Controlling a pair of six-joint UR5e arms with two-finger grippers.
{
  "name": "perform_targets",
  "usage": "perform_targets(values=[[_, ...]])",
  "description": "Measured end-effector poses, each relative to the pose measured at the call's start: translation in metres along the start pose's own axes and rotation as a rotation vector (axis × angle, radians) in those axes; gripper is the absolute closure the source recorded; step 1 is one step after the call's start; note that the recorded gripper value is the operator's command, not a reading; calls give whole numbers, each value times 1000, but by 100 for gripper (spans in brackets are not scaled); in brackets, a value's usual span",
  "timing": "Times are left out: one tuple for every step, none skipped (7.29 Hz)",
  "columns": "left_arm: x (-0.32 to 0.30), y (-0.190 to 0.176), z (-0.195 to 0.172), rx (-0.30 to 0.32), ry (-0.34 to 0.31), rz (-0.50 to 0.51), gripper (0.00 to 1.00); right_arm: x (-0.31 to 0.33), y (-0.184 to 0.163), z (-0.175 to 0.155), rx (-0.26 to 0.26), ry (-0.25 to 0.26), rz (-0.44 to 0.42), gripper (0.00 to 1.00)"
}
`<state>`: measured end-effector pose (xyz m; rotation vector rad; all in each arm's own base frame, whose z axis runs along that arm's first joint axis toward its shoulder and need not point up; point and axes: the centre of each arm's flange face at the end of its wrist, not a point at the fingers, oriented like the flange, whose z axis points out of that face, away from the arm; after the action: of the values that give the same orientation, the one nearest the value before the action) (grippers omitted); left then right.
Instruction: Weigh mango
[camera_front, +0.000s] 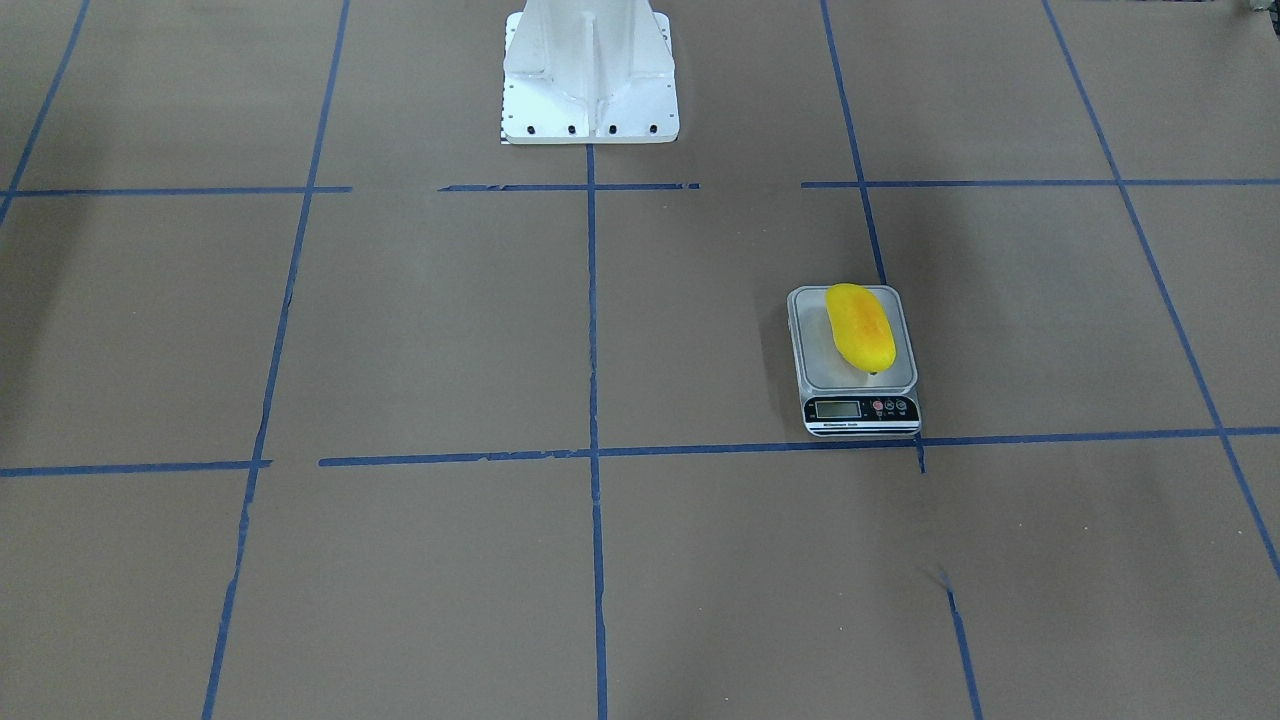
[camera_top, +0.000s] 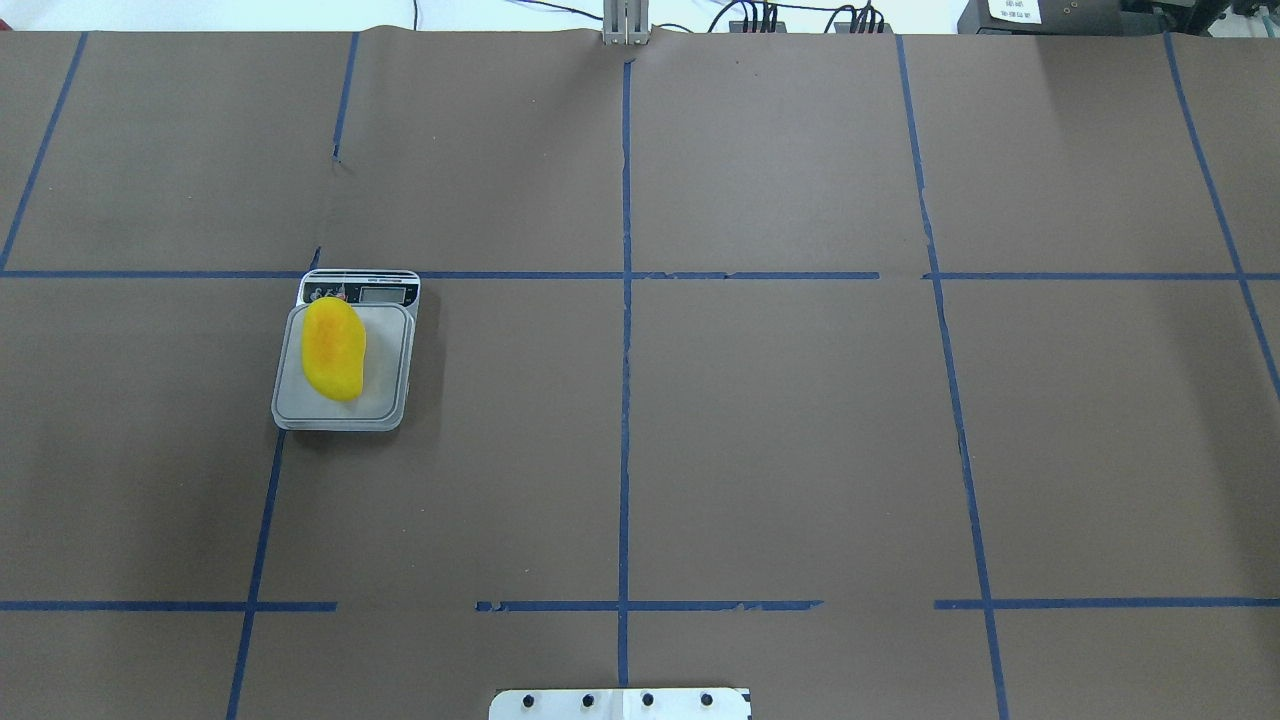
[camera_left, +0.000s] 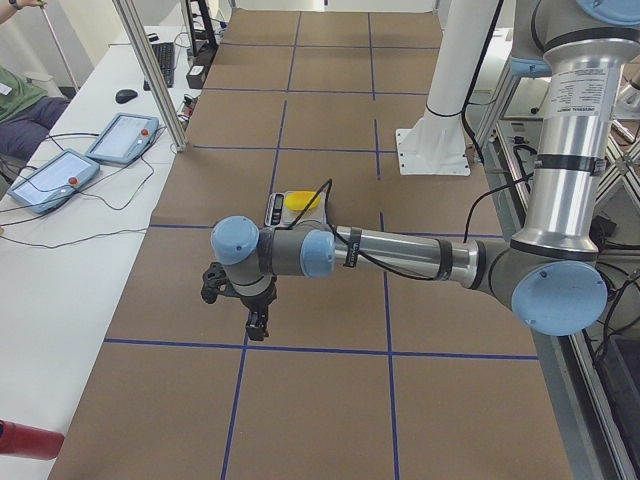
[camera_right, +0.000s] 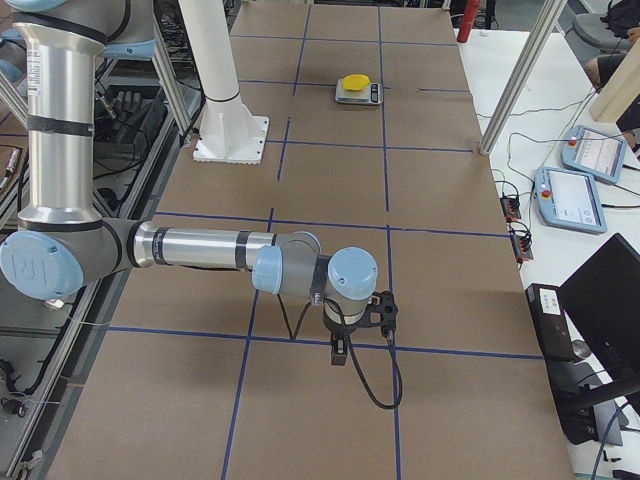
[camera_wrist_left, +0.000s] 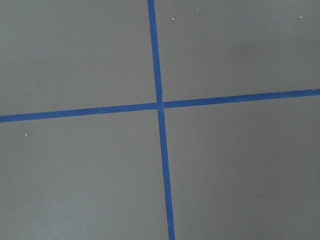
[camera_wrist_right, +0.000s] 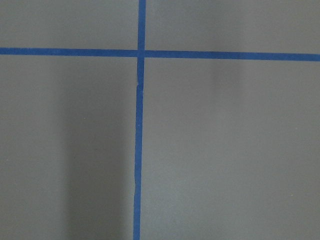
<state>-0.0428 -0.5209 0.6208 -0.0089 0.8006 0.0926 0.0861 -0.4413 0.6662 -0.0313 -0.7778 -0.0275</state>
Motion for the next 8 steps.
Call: perform_targets(values=[[-4, 1, 3, -7, 1, -7, 0, 0, 0, 0, 0, 0, 0, 0], [-7, 1, 6, -11, 1, -11, 0, 0, 0, 0, 0, 0, 0, 0], [-8, 1, 8, -14, -1, -13, 0, 0, 0, 0, 0, 0, 0, 0], [-10, 2, 9, -16, -2, -14, 0, 0, 0, 0, 0, 0, 0, 0], [-11, 2, 9, -17, -4, -14, 0, 0, 0, 0, 0, 0, 0, 0], [-11, 2, 9, -18, -5, -14, 0, 0, 0, 0, 1, 0, -1, 0], [-11, 2, 9, -18, -6, -13, 0, 0, 0, 0, 1, 0, -1, 0], [-11, 2, 10, -18, -6, -14, 0, 0, 0, 0, 1, 0, -1, 0]])
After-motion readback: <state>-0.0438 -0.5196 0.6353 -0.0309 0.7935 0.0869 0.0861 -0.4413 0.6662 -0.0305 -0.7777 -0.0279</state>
